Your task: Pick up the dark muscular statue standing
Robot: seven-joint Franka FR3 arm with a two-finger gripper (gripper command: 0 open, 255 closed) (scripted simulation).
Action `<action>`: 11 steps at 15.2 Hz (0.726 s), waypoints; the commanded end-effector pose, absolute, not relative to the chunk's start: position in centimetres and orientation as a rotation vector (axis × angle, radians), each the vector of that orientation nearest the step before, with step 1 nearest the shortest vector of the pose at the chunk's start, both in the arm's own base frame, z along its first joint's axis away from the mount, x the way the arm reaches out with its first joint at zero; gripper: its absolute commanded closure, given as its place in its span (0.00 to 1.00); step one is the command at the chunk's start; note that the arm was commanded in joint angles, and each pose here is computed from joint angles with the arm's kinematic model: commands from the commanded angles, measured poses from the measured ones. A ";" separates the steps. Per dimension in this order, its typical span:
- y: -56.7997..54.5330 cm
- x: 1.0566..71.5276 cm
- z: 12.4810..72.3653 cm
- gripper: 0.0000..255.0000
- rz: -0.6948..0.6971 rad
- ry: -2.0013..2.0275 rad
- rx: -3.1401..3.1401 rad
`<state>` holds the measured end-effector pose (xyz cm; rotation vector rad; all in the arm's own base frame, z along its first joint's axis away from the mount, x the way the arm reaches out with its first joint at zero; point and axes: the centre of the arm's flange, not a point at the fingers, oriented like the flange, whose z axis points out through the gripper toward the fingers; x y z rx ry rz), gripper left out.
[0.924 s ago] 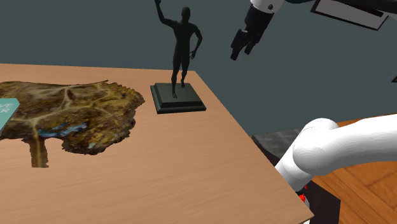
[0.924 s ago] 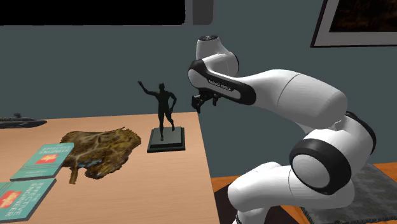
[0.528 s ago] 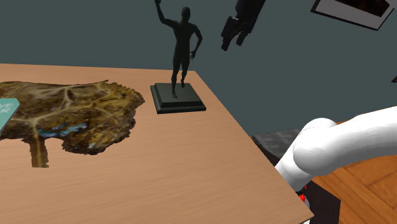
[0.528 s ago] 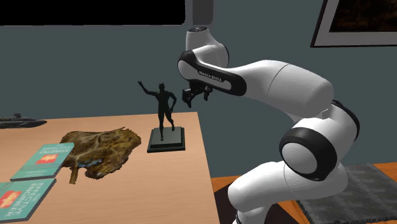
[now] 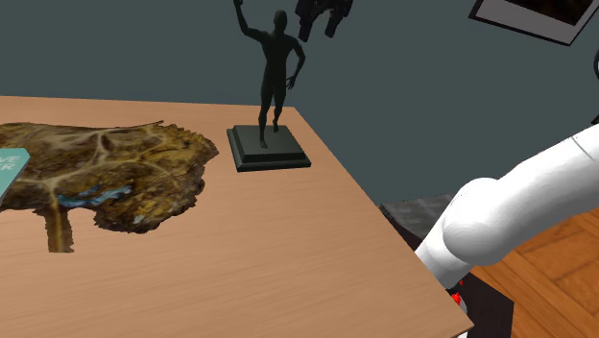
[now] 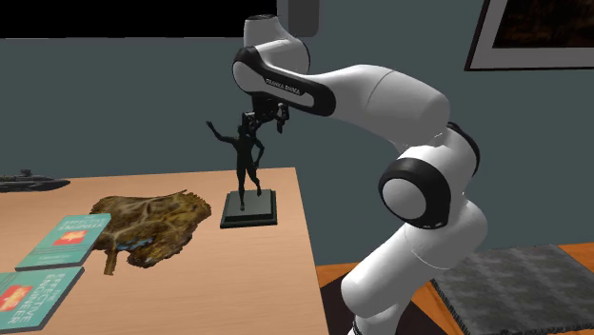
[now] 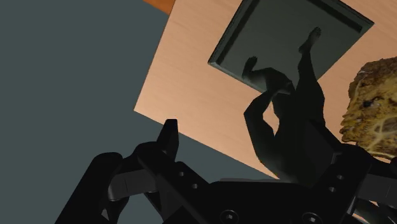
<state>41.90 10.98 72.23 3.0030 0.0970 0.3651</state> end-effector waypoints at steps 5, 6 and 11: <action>15.6 45.9 76.5 0.00 0.387 0.135 3.020; 16.4 46.5 77.2 0.00 0.391 0.142 3.022; 16.8 46.8 75.4 0.00 0.393 0.145 3.024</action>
